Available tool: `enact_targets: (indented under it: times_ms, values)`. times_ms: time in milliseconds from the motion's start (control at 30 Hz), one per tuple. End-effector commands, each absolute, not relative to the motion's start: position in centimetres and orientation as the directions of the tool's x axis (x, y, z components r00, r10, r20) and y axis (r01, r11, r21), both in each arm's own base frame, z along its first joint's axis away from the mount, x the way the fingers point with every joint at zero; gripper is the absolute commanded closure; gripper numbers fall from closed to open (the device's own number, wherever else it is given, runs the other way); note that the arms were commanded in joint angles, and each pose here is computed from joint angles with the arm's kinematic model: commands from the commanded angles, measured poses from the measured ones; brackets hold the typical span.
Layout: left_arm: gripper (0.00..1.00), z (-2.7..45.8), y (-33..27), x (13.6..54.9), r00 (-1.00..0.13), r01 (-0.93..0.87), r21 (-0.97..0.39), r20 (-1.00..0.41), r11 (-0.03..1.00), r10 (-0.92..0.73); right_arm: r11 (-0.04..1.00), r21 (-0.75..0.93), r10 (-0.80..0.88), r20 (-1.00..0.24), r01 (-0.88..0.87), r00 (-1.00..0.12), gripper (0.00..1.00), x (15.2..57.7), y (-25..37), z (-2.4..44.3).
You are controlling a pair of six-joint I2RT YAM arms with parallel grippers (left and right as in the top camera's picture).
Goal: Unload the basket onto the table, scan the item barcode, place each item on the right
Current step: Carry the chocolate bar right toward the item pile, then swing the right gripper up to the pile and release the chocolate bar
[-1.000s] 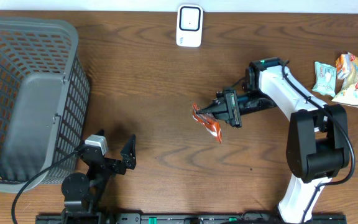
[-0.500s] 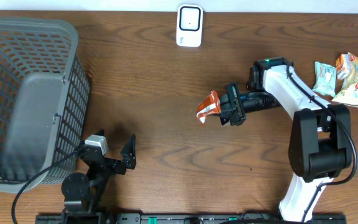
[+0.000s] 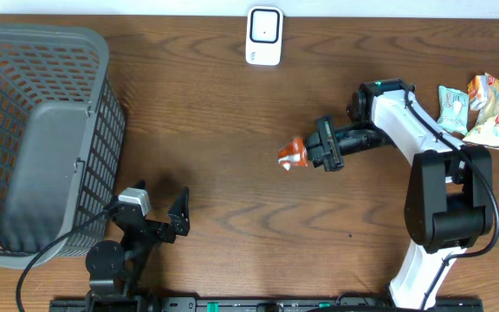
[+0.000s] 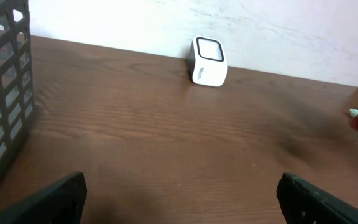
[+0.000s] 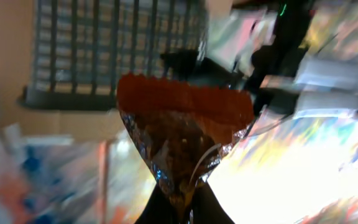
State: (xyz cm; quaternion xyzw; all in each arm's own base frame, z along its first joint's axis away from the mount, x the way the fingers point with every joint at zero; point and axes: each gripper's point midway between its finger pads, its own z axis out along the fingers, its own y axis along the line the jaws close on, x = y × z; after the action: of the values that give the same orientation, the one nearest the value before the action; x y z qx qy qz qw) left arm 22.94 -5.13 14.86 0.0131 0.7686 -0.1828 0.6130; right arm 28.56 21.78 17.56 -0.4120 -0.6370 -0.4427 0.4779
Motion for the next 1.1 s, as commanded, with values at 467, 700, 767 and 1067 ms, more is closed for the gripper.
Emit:
enact_targets:
  times_ms: [467,700,767,1067]
  values:
    - [0.02,13.5,-5.0,22.9,-0.282,0.234,-0.258,-0.941,0.937,-0.189,0.344,0.356,0.141,0.895,0.869,-0.423,0.99,29.4,21.6,15.1]
    - [0.02,13.5,-5.0,22.9,-0.282,0.234,-0.258,-0.941,0.937,-0.189,0.093,0.735,-0.089,0.678,0.672,-0.729,0.99,31.5,21.3,19.7]
    - [0.02,13.5,-5.0,22.9,-0.282,0.233,-0.258,-0.941,0.938,-0.189,0.089,0.732,-0.083,0.681,0.675,-0.727,0.99,31.7,21.0,19.7]
    - [0.02,13.5,-5.0,22.9,-0.282,0.234,-0.258,-0.941,0.937,-0.189,0.079,0.776,-0.086,0.63,0.626,-0.771,0.99,31.8,20.9,19.8]
